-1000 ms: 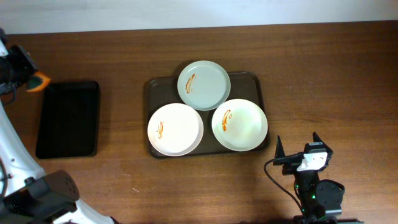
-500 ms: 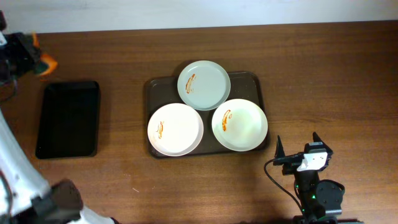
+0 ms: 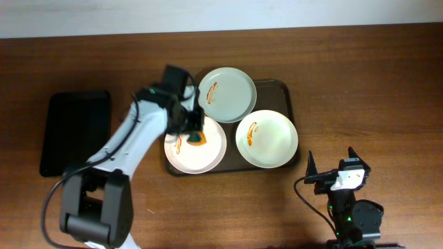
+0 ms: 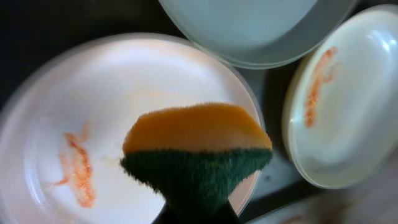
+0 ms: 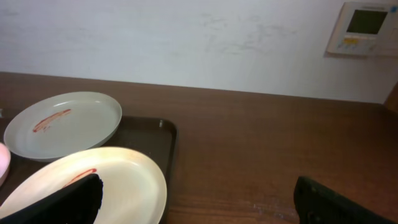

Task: Clean dirty plates on tray and stack at the side
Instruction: 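Carry the sponge with the left gripper over the front-left white plate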

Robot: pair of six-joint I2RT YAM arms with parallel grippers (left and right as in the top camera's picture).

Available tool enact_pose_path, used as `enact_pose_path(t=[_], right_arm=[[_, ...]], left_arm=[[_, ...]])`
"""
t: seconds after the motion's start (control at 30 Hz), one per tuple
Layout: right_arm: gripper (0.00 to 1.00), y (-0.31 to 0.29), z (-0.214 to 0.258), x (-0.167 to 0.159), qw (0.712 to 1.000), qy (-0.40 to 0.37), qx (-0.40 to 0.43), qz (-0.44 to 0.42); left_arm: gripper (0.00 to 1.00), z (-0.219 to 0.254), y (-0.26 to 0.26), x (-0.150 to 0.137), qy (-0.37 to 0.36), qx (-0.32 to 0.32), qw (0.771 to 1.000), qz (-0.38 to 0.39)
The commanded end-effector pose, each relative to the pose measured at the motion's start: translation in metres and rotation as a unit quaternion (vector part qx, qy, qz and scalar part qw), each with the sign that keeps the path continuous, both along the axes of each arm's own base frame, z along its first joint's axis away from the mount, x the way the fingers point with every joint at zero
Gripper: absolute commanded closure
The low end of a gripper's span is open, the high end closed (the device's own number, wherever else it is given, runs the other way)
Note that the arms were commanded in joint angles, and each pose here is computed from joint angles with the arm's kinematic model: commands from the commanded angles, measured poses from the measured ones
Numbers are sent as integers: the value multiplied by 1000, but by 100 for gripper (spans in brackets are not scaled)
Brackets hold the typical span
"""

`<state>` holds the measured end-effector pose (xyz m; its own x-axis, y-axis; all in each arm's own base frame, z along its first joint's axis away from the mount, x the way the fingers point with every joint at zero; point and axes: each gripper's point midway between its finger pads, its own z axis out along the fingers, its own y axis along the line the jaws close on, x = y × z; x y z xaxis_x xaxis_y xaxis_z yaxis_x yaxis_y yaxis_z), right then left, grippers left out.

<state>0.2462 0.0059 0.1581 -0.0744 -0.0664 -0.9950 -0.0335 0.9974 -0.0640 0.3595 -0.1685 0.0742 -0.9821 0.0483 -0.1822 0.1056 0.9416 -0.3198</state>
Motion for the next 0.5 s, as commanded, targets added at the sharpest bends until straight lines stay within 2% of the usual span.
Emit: enact_pose_path(t=[0.0, 0.07, 0.13, 0.17, 0.2, 0.23, 0.33, 0.47], right_arm=[[2, -3, -3, 0, 1000, 2, -3, -8], [2, -3, -3, 0, 1000, 2, -3, -8], [2, -3, -3, 0, 1000, 2, -3, -8], [2, -3, -3, 0, 1000, 2, -3, -8], [2, -3, -3, 0, 1000, 2, -3, -8], [2, -3, -3, 0, 1000, 2, -3, -8], [2, -3, -3, 0, 1000, 2, -3, -8], [2, -3, -3, 0, 1000, 2, -3, -8]], left_arm=[[100, -37, -9, -20, 2, 8, 1000, 3], [98, -50, -13, -26, -3, 5, 1000, 3], [94, -58, -2, -23, -17, 40, 999, 12], [85, -59, 6, -20, -25, 61, 998, 19], [61, -59, 9, -19, -29, 69, 997, 22], [53, -59, 9, -18, -30, 72, 997, 22], [47, -34, 3, -11, -32, 56, 998, 20], [43, 59, -3, 1, -94, 29, 995, 24]])
